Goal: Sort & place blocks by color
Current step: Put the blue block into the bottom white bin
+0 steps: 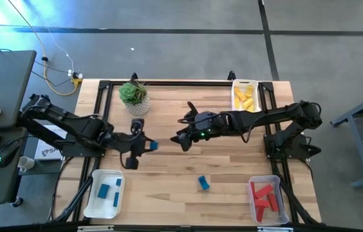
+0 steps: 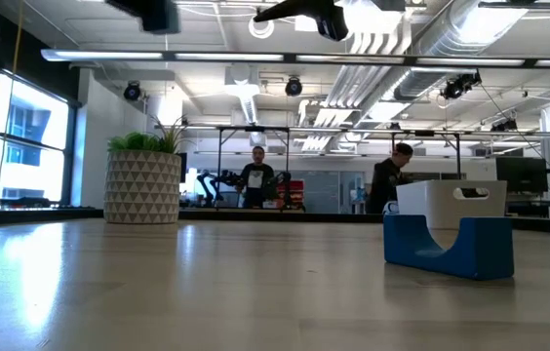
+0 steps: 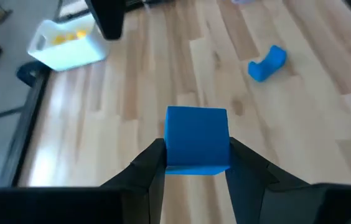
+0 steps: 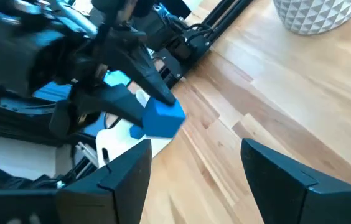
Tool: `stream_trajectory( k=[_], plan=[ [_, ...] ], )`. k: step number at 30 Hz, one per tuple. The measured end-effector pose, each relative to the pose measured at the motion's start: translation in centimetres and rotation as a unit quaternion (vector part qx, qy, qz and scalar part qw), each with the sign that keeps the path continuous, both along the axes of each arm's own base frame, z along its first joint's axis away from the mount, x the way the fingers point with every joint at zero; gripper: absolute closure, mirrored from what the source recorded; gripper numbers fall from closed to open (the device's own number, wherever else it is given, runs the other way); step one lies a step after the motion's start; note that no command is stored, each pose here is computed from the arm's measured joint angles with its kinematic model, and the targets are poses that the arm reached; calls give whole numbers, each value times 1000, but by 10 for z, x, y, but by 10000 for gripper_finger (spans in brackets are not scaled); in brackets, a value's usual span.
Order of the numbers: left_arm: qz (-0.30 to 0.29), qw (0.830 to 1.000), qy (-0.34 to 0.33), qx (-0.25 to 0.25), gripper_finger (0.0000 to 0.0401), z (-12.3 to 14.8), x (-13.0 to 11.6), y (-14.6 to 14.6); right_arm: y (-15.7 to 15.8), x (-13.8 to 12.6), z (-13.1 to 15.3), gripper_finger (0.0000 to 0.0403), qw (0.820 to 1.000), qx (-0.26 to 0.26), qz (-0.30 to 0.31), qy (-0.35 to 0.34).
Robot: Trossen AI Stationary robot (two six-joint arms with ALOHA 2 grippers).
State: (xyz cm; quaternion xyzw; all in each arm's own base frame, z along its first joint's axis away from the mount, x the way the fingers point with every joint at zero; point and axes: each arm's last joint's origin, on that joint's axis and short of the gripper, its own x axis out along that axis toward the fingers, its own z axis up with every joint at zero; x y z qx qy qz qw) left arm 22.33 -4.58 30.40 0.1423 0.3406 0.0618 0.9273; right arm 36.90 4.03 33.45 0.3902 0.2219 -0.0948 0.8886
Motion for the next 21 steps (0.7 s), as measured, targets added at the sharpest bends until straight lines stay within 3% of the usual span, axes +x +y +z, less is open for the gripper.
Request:
stream_trajectory(
  k=[6, 12, 21],
  plan=[
    [33, 996, 59, -58, 294, -7, -25, -13, 9, -3, -2, 169, 999, -32, 0, 11],
    [92, 979, 124, -135, 294, -16, -51, -32, 13, -6, -7, 169, 998, -43, 9, 41],
    [141, 918, 230, -290, 294, -24, -84, -72, 13, -16, -20, 169, 991, -46, 8, 124]
  ],
)
